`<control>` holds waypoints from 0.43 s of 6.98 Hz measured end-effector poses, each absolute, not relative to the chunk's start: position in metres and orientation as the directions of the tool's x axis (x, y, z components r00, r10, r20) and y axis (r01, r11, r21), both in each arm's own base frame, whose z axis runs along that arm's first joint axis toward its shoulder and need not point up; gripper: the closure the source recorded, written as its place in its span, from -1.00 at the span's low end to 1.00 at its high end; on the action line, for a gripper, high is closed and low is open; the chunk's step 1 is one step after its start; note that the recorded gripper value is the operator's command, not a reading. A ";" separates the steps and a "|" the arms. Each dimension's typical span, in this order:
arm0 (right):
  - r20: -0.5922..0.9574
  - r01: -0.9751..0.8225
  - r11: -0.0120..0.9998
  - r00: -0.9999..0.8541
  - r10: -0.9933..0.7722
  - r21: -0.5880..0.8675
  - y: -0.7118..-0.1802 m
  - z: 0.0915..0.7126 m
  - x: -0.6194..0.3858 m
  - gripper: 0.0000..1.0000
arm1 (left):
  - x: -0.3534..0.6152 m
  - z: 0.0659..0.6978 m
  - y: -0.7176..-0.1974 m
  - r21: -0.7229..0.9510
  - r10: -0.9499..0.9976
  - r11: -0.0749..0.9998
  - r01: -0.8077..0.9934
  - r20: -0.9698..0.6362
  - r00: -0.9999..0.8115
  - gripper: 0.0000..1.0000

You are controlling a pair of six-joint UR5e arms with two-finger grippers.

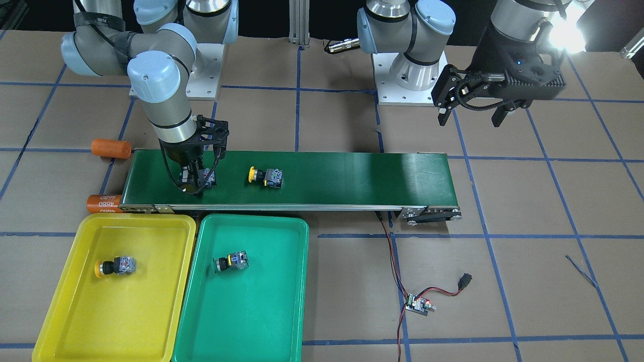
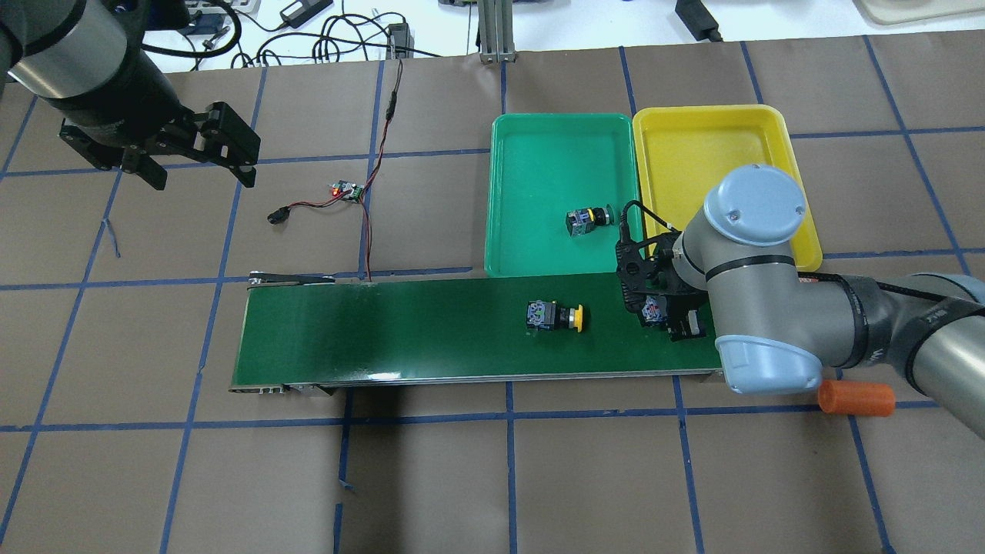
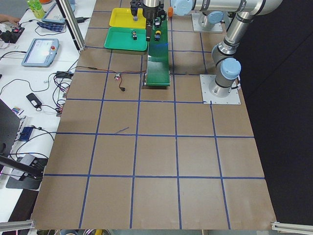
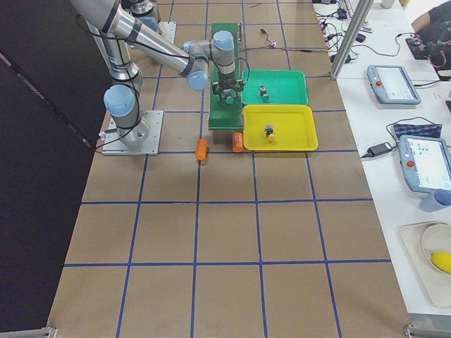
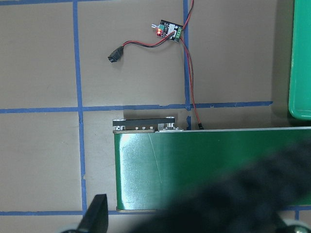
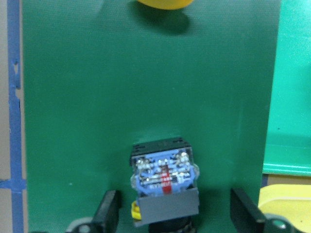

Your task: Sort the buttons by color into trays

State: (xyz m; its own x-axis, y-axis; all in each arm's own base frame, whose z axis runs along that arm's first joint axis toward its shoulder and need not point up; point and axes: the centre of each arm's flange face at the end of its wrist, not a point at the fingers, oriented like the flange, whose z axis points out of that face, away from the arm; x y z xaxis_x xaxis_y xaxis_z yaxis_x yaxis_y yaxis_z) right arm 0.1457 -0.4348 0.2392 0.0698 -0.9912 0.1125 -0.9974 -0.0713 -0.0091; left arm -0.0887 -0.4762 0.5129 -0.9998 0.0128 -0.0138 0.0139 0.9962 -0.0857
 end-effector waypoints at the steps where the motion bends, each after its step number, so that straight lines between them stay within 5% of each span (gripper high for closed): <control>1: 0.118 -0.997 -0.073 0.071 -0.990 -0.009 -0.436 0.240 0.146 0.54 | -0.089 0.508 -0.474 -0.088 0.012 0.996 0.013 -0.012 -1.000 -1.00; 3: 0.147 -0.997 -0.073 0.071 -0.987 -0.007 -0.446 0.248 0.147 0.54 | -0.090 0.509 -0.475 -0.122 0.006 0.993 0.008 -0.015 -1.000 -1.00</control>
State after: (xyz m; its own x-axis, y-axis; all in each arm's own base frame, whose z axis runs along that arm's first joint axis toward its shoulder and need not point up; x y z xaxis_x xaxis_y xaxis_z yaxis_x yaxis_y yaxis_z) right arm 0.1465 -0.4464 0.2479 0.0715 -0.9866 0.1466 -0.9973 -0.0734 -0.0075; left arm -0.0895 -0.4751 0.5088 -0.9999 0.0065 -0.0153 0.0083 0.9925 -0.1219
